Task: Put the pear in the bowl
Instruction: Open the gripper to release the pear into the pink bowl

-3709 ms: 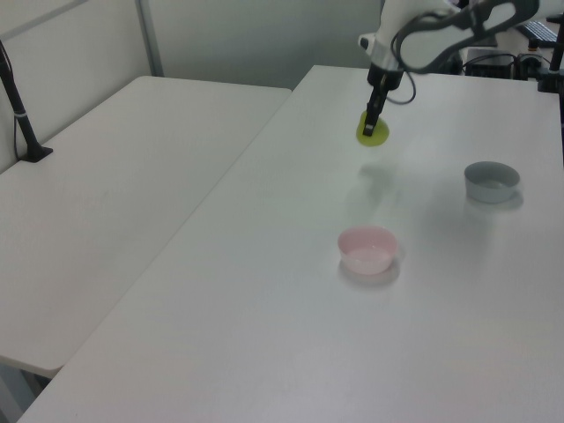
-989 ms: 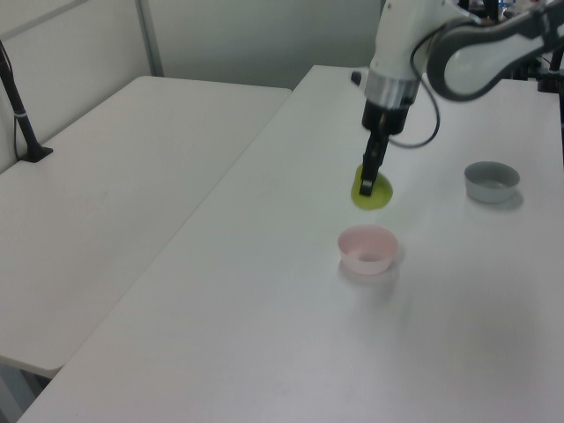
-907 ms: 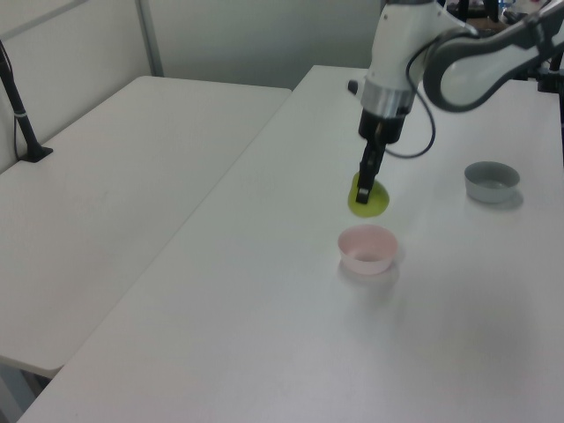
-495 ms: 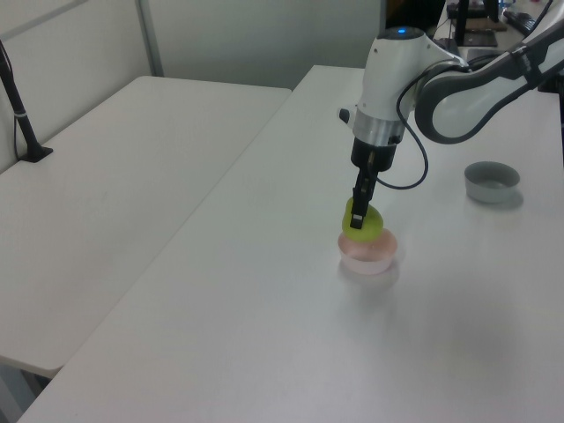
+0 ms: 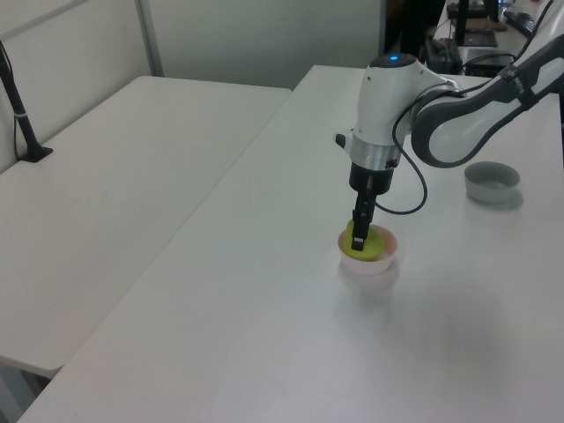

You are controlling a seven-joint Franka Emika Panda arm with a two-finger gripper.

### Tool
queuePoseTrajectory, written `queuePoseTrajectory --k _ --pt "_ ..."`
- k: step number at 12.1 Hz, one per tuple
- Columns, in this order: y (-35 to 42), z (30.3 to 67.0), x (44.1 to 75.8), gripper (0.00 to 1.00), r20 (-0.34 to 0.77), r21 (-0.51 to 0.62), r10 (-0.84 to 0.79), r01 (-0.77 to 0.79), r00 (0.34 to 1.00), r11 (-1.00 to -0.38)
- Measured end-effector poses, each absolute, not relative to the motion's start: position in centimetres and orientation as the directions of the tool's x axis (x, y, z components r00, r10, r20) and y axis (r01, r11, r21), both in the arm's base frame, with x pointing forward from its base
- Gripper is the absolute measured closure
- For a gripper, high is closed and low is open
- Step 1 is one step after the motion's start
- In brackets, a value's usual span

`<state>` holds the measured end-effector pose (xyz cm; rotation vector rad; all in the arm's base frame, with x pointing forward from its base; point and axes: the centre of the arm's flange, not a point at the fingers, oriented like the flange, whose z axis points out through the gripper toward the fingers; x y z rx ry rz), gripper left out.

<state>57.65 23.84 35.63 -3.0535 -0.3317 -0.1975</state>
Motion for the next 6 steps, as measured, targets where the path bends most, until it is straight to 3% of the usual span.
queuePoseTrajectory --k 3,4,5,6 --pt "23.70 35.72 57.79 0.33 0.136 -0.050 0.202 0.211 0.970 -0.976" --pt "23.61 35.75 57.84 0.26 0.137 -0.050 0.199 0.208 0.970 -0.977" --pt "23.45 35.81 57.95 0.11 0.138 -0.051 0.193 0.201 0.971 -0.978" --pt "23.32 35.87 58.03 0.05 0.139 -0.051 0.190 0.199 0.972 -0.979"
